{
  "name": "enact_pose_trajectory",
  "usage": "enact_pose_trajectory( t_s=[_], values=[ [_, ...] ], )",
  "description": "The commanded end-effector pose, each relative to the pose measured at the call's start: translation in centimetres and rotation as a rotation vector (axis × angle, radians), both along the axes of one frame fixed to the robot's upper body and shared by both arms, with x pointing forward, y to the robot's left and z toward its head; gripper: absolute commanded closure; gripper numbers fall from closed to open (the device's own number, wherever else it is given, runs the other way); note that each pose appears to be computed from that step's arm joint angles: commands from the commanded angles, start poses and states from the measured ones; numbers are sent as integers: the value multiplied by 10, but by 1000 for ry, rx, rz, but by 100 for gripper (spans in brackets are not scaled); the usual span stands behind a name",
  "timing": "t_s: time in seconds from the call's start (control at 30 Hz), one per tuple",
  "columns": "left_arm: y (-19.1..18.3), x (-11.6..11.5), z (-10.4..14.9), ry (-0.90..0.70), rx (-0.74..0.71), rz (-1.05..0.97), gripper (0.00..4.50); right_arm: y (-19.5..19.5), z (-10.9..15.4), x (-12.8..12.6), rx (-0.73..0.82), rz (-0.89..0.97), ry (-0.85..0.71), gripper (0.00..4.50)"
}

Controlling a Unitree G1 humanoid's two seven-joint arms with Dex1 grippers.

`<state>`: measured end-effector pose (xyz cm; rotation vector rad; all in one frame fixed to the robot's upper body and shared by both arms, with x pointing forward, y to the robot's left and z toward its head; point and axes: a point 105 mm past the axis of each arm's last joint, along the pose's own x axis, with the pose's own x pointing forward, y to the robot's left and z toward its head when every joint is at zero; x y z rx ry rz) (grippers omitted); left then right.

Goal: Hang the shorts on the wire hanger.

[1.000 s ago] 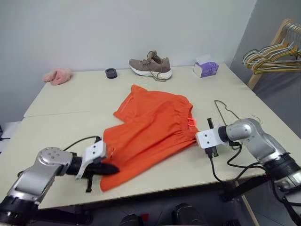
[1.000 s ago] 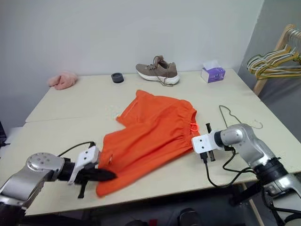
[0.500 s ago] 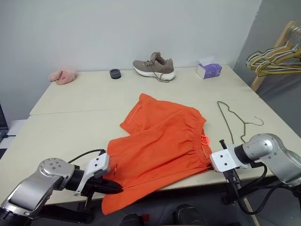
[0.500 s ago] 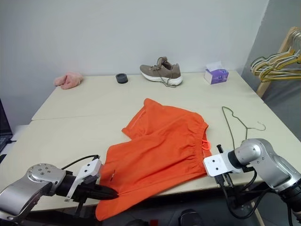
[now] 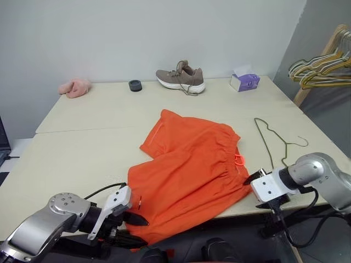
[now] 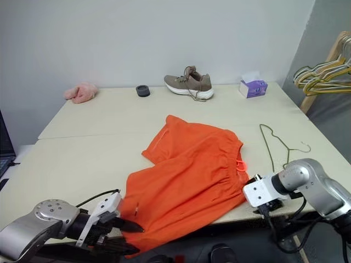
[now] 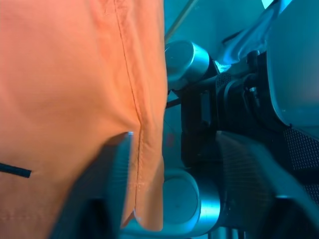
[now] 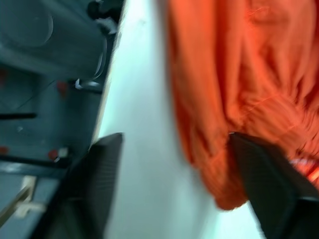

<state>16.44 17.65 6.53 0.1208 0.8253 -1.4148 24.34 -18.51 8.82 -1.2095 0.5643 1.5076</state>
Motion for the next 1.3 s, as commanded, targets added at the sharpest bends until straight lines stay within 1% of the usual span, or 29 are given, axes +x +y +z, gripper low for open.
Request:
enact_pose_trajectory(
  t_s=[0.03,0.07,0.17,0.2,0.3,0.37,0.4,0.43,0.5,0.6,0.67,0.77,0.83,0.97,1.1,1.17,1.2,1.23,1.3],
  values=[
    [-8,3,10,-47,-49,-14,23,0,21,-3,79,-55,26,0],
    [-9,5,11,-52,-62,-3,2,1,27,-2,138,-110,49,0],
    [-18,18,19,-110,-120,37,2,2,53,14,370,-318,43,0],
    [-20,21,20,-131,-128,41,2,2,57,18,419,-367,41,0],
    [-27,34,26,-207,-155,67,2,-4,65,35,553,-525,-10,0],
    [-34,46,37,-265,-210,99,2,-18,69,56,662,-704,-110,0],
    [-38,52,44,-295,-236,107,2,-29,69,67,708,-812,-172,0],
    [-42,60,52,-332,-260,120,2,-48,65,79,746,-969,-259,0],
    [-46,72,63,-382,-275,136,2,-82,52,92,768,-1243,-372,0],
    [-48,82,69,-411,-279,151,2,-114,39,99,767,-1516,-498,0],
    [-49,87,71,-427,-270,144,2,-125,28,100,733,-1609,-529,0],
    [-51,92,72,-436,-268,142,2,-132,16,103,693,-1686,-529,0],
    [-51,93,72,-439,-266,138,2,-135,14,105,681,-1712,-538,0],
    [-58,93,74,-454,-265,105,2,-127,-17,114,604,-1710,-340,0],
    [-61,93,75,-462,-269,99,2,-125,-29,125,543,-1694,-191,0],
    [-61,93,75,-465,-268,99,2,-124,-33,126,518,-1692,-121,0],
    [-61,94,75,-468,-267,99,0,-124,-35,126,505,-1692,-89,28],
    [-61,94,76,-470,-266,99,0,-124,-37,125,492,-1695,-59,38],
    [-61,94,75,-473,-262,99,0,-124,-44,123,459,-1701,-1,92]
  ],
)
